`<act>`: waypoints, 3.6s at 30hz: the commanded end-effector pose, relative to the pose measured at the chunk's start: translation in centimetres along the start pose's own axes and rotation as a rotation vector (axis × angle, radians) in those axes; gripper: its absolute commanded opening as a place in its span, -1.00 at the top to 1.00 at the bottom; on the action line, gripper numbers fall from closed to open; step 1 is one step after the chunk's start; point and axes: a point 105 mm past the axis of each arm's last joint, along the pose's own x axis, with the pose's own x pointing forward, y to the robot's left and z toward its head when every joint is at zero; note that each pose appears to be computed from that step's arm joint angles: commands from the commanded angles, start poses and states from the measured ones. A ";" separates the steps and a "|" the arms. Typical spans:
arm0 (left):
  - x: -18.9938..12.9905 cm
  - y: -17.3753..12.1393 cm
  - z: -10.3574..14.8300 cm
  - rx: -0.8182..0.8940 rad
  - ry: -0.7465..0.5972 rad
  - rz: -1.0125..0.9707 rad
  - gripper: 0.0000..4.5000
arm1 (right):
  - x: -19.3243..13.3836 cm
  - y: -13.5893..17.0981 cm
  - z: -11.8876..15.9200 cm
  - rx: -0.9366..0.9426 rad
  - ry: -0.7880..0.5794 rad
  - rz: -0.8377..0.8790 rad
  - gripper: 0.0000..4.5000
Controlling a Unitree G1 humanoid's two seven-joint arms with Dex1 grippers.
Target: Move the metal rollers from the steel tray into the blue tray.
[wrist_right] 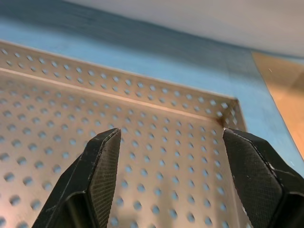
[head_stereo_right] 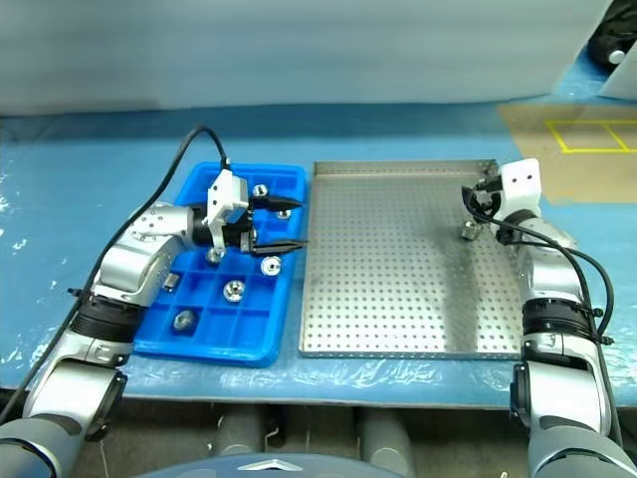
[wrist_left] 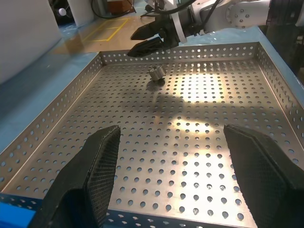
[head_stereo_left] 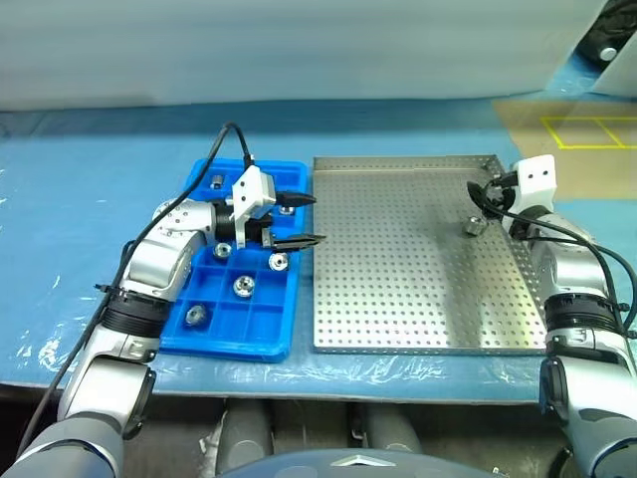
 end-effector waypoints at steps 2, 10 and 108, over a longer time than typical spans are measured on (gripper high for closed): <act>-0.3 0.2 0.6 0.043 -0.005 -0.004 -0.64 | -0.3 0.4 0.6 0.003 -0.046 0.007 -0.55; -1.0 -0.1 0.0 0.025 0.010 0.015 -0.64 | -0.4 1.7 -1.7 0.006 0.021 0.055 -0.55; -3.4 1.1 -1.7 -0.048 0.032 0.099 -0.64 | -5.8 17.0 6.6 -0.012 -0.114 0.828 -0.59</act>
